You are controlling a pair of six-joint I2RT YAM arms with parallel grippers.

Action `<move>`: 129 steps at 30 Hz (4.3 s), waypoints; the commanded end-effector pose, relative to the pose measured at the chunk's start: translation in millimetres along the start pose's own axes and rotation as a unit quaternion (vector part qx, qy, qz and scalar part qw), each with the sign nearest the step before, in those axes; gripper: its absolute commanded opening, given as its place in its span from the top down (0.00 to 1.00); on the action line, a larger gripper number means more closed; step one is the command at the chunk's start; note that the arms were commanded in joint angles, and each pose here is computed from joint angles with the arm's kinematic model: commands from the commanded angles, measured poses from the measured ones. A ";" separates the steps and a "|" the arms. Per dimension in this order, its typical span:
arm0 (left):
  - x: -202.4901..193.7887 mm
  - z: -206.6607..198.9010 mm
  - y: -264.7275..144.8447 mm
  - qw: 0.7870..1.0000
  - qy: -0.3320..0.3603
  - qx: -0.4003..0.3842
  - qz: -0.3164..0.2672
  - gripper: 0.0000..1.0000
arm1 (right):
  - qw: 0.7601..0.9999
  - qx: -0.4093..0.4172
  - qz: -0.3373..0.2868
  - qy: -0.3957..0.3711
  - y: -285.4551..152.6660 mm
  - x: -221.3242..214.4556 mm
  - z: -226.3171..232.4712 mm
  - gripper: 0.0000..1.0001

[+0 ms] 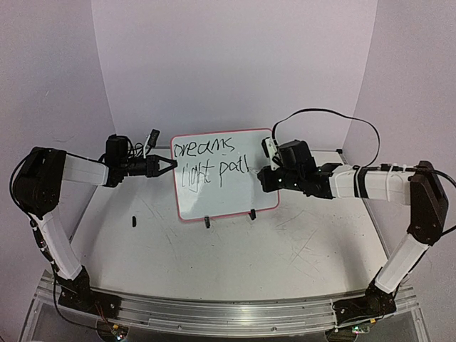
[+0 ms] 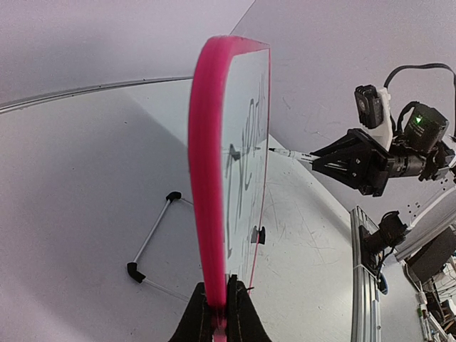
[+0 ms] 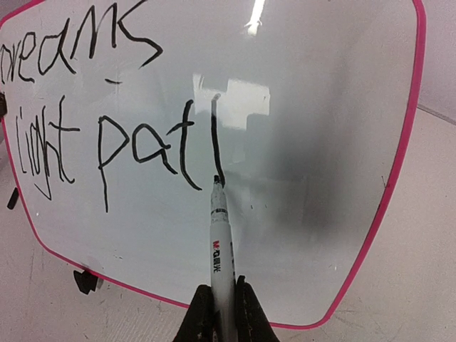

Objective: Write a sentence on the whiteboard

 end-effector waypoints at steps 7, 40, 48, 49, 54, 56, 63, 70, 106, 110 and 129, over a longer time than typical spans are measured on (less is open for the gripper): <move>10.2 1.7 4.2 0.999 0.038 0.031 -0.012 1.00 | 0.999 -0.012 -0.036 0.001 5.2 29.1 -2.0 1.00; 9.7 3.0 4.7 0.999 0.037 0.031 -0.011 1.00 | 0.999 -0.029 -0.004 0.038 -1.5 -1.2 -15.3 1.00; 9.7 3.8 5.1 0.999 0.036 0.031 -0.010 1.00 | 0.999 -0.019 0.005 0.039 -6.2 -5.9 -14.3 1.00; 9.4 3.6 5.4 0.999 0.036 0.031 -0.010 1.00 | 0.999 -0.019 -0.001 0.039 -8.7 -2.2 -14.3 1.00; 9.0 4.3 5.2 0.999 0.036 0.032 -0.010 1.00 | 0.998 -0.027 -0.036 0.045 -20.9 17.4 -16.4 1.00; 9.3 4.3 5.3 0.999 0.036 0.031 -0.010 1.00 | 0.997 -0.035 -0.042 0.049 -20.7 22.1 -19.9 1.00; 9.5 3.4 5.0 0.999 0.037 0.030 -0.010 1.00 | 0.997 -0.051 -0.040 0.044 -8.6 24.6 -25.1 1.00; 9.8 3.7 5.2 0.999 0.038 0.031 -0.010 1.00 | 0.996 -0.063 -0.047 0.036 -5.7 29.3 -27.8 1.00; 9.6 3.2 4.8 0.999 0.036 0.031 -0.010 1.00 | 0.997 -0.066 -0.007 0.044 -4.6 0.2 -29.4 1.00; 10.0 2.9 4.8 0.999 0.036 0.031 -0.011 1.00 | 0.996 -0.076 -0.003 0.044 -6.5 -1.9 -31.8 1.00; 10.9 2.2 4.8 0.999 0.038 0.029 -0.011 1.00 | 0.998 -0.038 0.032 0.030 -0.2 -16.3 -3.4 1.00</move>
Point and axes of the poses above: each gripper's point midway between its finger pads, its own y axis out along the fingers, its own z axis along the line the jaws close on, x = y × z, the point moved 7 cm from there along -y, back along the fingers, and after that the axes turned 4 degrees about -y, right-handed, at the moved point
